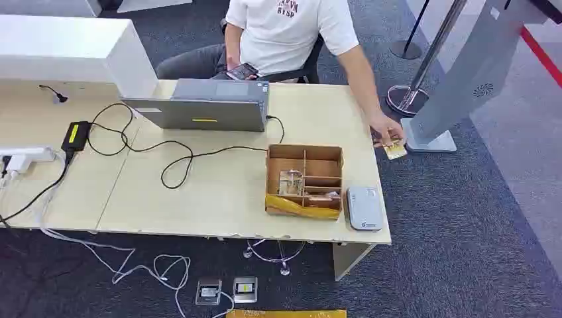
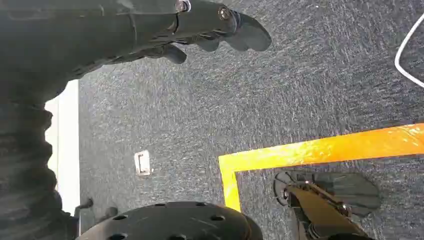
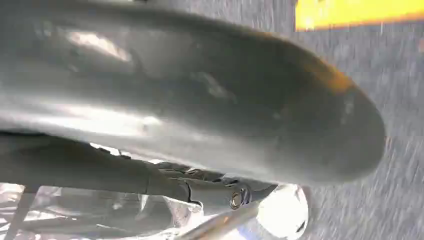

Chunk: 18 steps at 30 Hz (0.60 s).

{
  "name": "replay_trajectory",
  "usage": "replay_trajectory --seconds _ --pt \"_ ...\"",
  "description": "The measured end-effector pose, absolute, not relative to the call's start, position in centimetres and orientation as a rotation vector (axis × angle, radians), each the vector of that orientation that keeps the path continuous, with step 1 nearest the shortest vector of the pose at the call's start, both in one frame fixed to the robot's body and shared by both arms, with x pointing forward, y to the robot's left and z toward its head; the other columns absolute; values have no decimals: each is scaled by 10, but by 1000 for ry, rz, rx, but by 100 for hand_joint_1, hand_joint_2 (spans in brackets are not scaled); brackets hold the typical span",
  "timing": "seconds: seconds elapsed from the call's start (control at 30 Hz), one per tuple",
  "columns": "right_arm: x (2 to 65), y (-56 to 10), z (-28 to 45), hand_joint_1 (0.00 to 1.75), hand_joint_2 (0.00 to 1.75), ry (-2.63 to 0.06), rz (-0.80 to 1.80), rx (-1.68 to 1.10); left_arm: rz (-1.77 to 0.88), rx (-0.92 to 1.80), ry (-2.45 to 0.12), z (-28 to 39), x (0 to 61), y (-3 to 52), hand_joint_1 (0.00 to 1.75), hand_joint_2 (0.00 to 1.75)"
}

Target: Pass the card to the sensor for recognition and then transmit it.

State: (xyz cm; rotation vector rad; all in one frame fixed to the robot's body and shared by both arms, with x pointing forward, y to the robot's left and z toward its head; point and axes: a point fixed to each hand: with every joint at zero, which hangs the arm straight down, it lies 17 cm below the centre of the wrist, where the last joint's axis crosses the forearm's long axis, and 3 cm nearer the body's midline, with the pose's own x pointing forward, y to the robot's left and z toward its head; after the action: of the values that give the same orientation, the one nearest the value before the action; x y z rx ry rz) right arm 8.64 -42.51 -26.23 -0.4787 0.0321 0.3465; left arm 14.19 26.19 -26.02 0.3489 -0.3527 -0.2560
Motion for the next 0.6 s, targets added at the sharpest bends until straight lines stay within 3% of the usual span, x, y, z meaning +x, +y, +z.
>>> replay_trajectory --seconds 0.13,0.37,0.4,0.5,0.6 --pt "119 -489 -241 0 0 2 305 -575 -260 344 -357 -260 143 261 0 175" --pt "129 -517 -230 0 0 -8 278 -624 -260 343 -358 -260 143 262 0 175" --pt "131 -522 -227 0 175 -15 274 -640 -261 343 -358 -260 143 262 0 175" --pt "188 -591 -177 0 175 -140 196 -882 -261 330 -364 -260 143 259 0 175" --pt "264 -710 -62 0 175 -239 33 -1099 -264 327 -368 -260 145 257 0 175"
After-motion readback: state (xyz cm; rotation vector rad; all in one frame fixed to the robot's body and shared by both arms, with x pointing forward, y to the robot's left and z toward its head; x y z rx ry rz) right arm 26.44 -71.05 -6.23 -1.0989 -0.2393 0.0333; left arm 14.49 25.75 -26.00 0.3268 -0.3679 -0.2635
